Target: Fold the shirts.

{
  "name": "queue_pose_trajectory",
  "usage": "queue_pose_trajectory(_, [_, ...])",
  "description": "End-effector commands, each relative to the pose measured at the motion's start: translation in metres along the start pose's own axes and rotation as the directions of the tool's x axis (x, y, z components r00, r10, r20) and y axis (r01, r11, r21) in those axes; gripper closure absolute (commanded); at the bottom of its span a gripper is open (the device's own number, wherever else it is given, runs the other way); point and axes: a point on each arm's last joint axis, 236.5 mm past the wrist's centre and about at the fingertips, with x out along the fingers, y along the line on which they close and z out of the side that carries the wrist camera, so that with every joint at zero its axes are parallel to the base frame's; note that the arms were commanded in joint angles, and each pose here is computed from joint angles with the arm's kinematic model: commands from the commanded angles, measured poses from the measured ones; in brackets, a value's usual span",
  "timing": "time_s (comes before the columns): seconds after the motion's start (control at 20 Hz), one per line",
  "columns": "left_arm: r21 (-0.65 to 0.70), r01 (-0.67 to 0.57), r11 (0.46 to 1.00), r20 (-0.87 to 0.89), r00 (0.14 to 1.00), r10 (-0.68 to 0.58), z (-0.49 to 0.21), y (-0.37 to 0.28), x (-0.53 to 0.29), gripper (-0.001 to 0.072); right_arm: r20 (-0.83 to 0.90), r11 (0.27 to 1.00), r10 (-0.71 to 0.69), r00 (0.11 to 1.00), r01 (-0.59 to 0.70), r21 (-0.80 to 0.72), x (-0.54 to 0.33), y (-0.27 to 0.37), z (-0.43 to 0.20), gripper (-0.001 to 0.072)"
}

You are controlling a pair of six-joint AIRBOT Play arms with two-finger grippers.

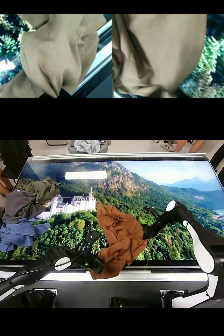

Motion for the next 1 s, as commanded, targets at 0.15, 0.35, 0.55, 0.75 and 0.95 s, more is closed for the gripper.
queue_pose_trajectory(0.15, [0.071,-0.088,0.994,0.102,0.992,0.081,0.045,0.005,-0.068,0.0684,0.146,0.961,-0.107,0.983,0.14,-0.24,-0.077,0.021,0.018,0.0671])
queue_pose_trajectory(0.35, [-0.123,-0.381,0.916,0.578,0.723,0.378,0.129,0.05,-0.302,0.0684,0.692,0.704,-0.426,0.584,0.694,-0.153,-0.324,0.091,0.022,0.0669])
queue_pose_trajectory(0.55, [-0.297,-0.273,0.915,0.871,0.315,0.377,0.103,0.027,-0.518,0.0684,0.929,0.496,-0.341,-0.142,0.813,0.306,-0.529,0.226,-0.12,0.0671])
queue_pose_trajectory(0.75, [-0.263,-0.242,0.934,0.93,0.194,0.312,0.077,0.003,-0.568,0.0685,0.925,0.523,-0.268,-0.271,0.765,0.375,-0.541,0.27,-0.196,0.067])
queue_pose_trajectory(0.95, [-0.239,-0.257,0.937,0.941,0.177,0.288,0.088,-0.002,-0.57,0.0685,0.925,0.525,-0.27,-0.269,0.764,0.375,-0.539,0.272,-0.202,0.067])
